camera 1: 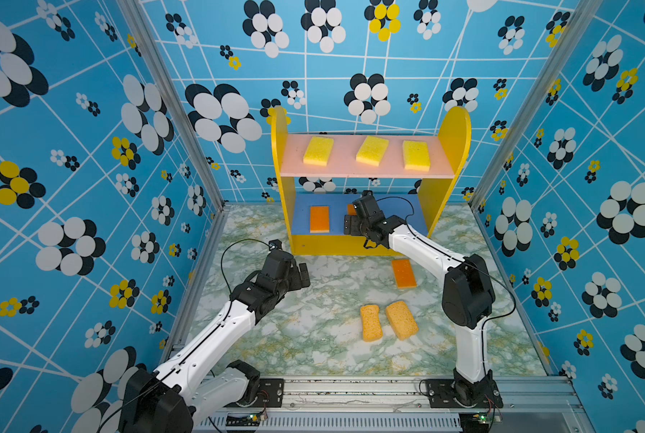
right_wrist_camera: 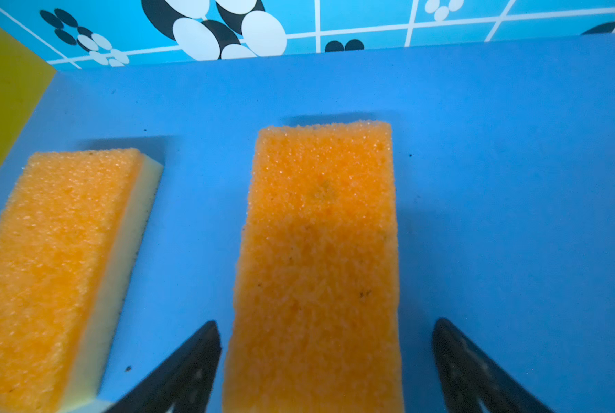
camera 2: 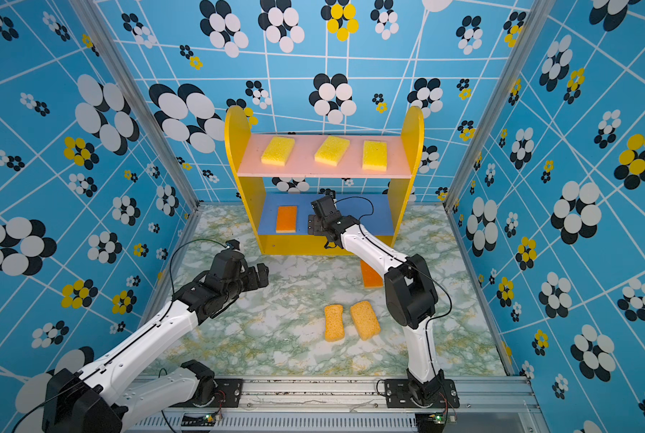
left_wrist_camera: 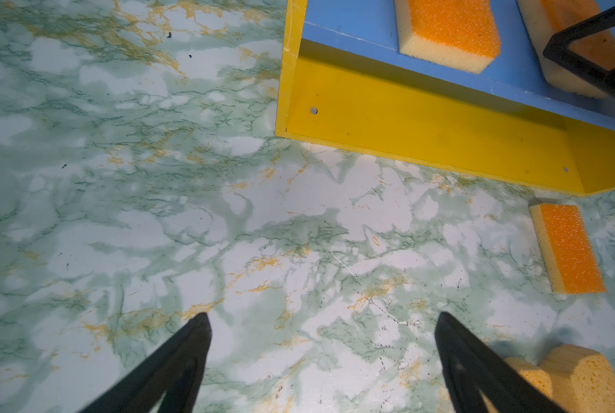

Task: Arrange cleaning sponges on a shelf
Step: Place the cleaning sponge at the shelf.

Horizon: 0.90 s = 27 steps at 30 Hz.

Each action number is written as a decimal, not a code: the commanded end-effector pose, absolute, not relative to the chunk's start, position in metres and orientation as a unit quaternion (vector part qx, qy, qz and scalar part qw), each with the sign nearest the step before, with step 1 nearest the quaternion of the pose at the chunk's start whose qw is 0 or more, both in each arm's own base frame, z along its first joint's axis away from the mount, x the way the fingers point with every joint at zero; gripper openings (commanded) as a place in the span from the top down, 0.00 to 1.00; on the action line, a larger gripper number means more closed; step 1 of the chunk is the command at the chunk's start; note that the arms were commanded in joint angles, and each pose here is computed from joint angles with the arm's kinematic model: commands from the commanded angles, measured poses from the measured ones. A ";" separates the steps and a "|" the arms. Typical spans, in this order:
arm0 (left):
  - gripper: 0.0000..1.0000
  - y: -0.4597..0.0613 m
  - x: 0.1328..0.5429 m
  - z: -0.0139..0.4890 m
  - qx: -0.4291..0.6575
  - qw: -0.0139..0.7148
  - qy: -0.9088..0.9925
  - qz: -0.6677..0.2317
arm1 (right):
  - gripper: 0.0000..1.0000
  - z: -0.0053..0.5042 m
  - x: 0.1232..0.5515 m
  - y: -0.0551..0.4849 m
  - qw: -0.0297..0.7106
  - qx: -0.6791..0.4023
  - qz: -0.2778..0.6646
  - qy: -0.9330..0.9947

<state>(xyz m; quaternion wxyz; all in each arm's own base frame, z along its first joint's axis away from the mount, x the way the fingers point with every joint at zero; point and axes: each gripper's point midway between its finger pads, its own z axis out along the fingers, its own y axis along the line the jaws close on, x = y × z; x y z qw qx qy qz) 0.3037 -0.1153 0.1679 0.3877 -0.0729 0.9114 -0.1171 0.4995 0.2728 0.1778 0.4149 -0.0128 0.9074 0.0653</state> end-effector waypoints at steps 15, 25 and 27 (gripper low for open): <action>0.01 -0.114 0.308 0.175 -0.072 0.395 0.909 -0.113 | 0.01 0.265 0.432 0.233 0.441 -0.089 0.063 0.891; 0.01 -0.120 0.315 0.169 -0.067 0.391 0.910 -0.118 | 0.01 0.249 0.361 0.173 0.429 -0.065 0.045 0.900; 0.01 -0.122 0.317 0.169 -0.066 0.389 0.911 -0.120 | 0.01 0.240 0.351 0.162 0.421 -0.056 0.039 0.904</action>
